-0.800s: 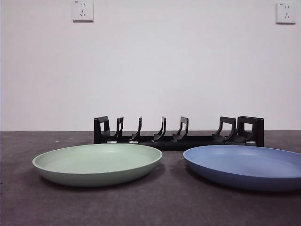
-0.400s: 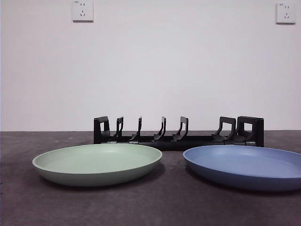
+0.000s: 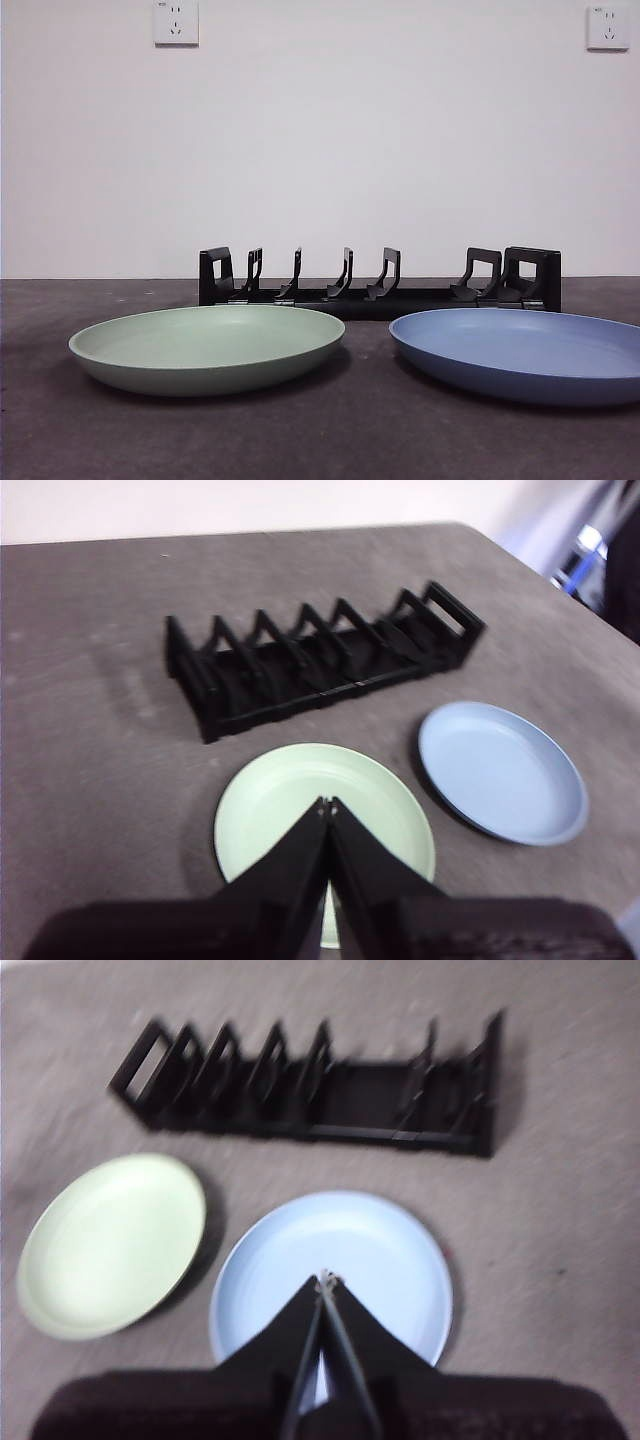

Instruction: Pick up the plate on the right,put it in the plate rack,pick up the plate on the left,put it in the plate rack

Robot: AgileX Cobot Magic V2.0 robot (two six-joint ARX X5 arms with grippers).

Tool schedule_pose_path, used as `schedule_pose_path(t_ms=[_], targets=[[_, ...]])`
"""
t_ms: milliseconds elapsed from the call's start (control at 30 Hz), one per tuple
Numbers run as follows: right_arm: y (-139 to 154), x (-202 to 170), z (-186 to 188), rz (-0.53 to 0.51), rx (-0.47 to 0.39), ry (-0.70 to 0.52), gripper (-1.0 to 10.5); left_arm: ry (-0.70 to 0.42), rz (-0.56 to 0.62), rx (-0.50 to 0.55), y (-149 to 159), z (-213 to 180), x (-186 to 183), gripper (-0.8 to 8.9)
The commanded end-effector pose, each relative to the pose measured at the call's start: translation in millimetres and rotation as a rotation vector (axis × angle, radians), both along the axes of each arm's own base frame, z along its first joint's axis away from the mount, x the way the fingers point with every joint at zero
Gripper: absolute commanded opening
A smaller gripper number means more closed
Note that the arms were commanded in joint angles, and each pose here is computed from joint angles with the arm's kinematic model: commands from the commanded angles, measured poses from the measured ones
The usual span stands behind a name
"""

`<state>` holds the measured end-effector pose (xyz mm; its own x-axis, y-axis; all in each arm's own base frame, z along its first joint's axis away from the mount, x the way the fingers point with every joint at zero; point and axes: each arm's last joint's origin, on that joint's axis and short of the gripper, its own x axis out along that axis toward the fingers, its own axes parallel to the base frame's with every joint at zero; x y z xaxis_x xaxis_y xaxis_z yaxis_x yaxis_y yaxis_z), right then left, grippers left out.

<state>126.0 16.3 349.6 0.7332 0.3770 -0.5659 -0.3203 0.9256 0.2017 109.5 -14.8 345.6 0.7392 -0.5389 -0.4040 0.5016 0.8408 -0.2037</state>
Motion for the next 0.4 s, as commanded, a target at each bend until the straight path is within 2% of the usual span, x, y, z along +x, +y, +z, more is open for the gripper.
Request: schedule_pose_path(t_ms=[33, 200, 400], targets=[[1, 3, 8, 0.07, -0.035, 0.023, -0.1, -0.024, -0.075, 0.058, -4, 10, -1, -0.07], [2, 4, 15, 0.121, -0.04, 0.079, -0.1, 0.018, -0.178, 0.097, -12, 13, -1, -0.08], [2, 3, 14, 0.122, -0.041, 0.094, 0.0, 0.032, -0.202, 0.097, -15, 12, 3, 0.23]])
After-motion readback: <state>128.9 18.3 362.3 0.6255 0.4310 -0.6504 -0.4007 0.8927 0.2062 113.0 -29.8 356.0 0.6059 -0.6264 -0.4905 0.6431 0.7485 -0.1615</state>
